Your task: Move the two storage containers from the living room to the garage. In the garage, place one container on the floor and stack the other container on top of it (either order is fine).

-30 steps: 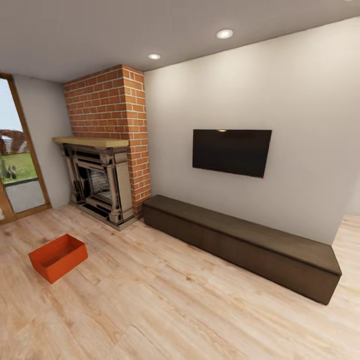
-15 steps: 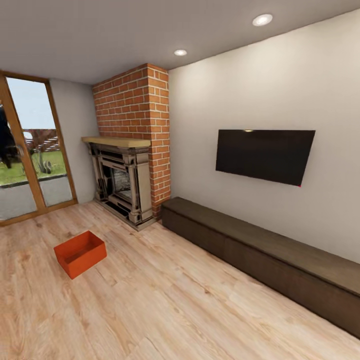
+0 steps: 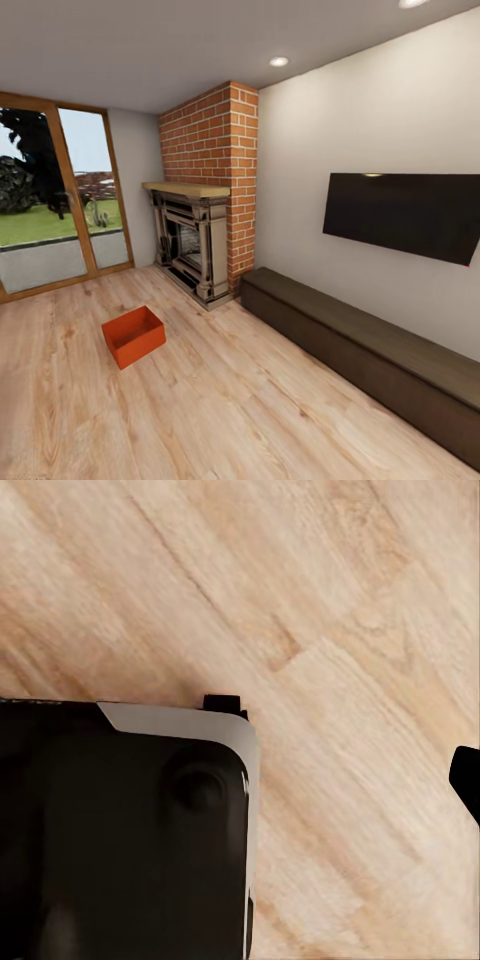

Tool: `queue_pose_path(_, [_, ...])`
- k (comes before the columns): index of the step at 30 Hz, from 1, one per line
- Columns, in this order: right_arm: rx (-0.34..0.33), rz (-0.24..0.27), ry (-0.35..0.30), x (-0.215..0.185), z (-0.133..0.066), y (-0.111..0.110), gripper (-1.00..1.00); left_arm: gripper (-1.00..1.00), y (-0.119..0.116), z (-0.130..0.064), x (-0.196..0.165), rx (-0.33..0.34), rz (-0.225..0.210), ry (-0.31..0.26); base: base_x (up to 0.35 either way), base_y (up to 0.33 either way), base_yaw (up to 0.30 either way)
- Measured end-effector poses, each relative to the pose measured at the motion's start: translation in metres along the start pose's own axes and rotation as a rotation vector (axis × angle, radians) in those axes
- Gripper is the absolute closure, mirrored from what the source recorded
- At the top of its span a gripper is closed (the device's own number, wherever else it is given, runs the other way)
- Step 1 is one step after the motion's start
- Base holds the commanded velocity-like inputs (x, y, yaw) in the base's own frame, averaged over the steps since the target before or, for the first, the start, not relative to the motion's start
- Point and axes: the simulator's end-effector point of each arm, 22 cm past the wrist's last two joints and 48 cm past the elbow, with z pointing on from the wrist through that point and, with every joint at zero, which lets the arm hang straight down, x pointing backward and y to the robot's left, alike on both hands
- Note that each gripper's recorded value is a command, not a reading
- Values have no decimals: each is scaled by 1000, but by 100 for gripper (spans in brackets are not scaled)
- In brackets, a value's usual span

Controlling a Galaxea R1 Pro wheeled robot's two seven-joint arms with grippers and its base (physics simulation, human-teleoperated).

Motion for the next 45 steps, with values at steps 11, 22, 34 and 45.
queue_pose_path(11, [0,0,0,0,0,0,-100,-100,0,0,0,0,0,0,323,0,272])
queue_pose_path(22, [0,1,0,0,0,0,-100,-100,0,0,0,0,0,0,323,0,258])
queue_pose_path(34, [1,-10,1,0,0,-2,-100,-100,0,0,0,0,0,0,323,0,24])
queue_pose_path(45, [9,-17,4,1,0,-9,-100,-100,0,0,0,0,0,1,311,-90,0])
